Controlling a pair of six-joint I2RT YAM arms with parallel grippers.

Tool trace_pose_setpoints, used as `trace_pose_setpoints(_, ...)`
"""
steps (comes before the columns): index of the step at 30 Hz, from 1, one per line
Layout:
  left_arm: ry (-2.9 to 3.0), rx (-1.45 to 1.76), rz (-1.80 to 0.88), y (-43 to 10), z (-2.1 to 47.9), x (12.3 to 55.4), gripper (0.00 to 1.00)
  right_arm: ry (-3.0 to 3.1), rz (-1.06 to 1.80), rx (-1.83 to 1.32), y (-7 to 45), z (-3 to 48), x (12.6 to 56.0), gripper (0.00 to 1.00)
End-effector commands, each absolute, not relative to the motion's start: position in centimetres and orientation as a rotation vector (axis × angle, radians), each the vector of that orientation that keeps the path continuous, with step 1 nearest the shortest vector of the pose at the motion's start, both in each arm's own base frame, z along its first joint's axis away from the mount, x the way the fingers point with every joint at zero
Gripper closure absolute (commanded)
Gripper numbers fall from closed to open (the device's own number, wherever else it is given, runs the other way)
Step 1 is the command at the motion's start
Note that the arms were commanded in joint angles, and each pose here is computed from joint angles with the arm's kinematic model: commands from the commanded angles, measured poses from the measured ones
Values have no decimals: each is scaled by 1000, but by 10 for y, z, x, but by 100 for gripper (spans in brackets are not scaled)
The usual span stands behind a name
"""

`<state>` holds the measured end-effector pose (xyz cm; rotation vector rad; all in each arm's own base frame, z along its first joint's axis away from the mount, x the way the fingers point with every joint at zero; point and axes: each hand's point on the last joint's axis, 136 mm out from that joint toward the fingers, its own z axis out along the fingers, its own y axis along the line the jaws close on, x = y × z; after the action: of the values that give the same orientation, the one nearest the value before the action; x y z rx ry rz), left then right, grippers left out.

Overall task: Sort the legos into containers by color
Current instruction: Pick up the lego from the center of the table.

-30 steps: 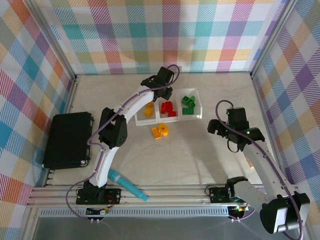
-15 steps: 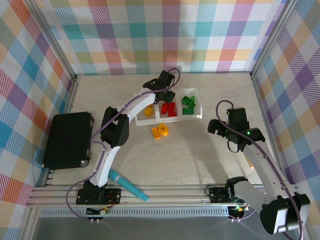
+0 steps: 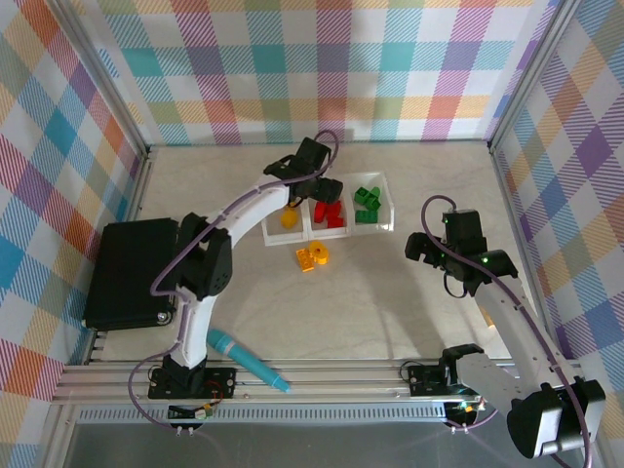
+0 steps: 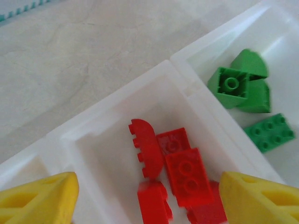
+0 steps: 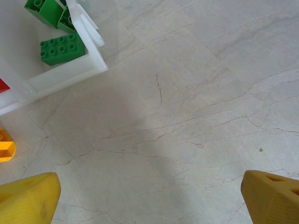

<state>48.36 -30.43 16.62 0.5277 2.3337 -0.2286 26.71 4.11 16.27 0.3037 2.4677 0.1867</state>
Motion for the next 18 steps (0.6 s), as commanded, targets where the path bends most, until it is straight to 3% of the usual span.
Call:
trace_pose_setpoints(1, 2280, 405, -351, -299, 207, 464, 17, 2450, 194, 328, 39, 166, 267, 1)
trace_pose_setpoints(7, 2333, 283, -363, -277, 193, 418, 11, 2452, 223, 332, 43, 165, 271, 1)
trace_pose_setpoints(18, 2520, -36, -294, -257, 132, 348, 12, 2468, 296, 349, 53, 157, 273, 1)
